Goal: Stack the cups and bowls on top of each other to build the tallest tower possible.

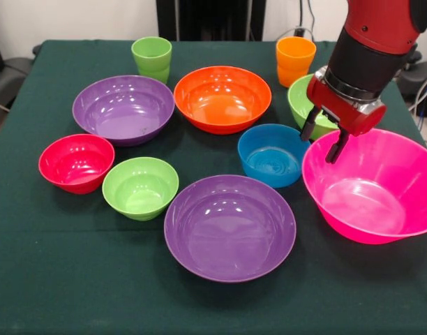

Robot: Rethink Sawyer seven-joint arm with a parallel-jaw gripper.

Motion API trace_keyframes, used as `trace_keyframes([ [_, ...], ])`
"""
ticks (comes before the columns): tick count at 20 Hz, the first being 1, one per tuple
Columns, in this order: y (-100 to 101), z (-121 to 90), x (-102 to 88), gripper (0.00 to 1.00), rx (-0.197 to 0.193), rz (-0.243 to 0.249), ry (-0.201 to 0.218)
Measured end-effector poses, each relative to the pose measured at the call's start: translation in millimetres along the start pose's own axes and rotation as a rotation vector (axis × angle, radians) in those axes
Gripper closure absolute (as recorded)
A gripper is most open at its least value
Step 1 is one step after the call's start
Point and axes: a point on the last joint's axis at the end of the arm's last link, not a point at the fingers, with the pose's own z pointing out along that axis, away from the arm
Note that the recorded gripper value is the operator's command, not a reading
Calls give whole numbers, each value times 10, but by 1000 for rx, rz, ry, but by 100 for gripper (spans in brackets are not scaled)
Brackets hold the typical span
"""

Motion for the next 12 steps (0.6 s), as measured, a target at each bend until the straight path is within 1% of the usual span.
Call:
trace_keyframes([
  [7, -15, 94, 68, 0, 10, -5, 12],
  [12, -36, 200, 143, 0, 21, -11, 24],
])
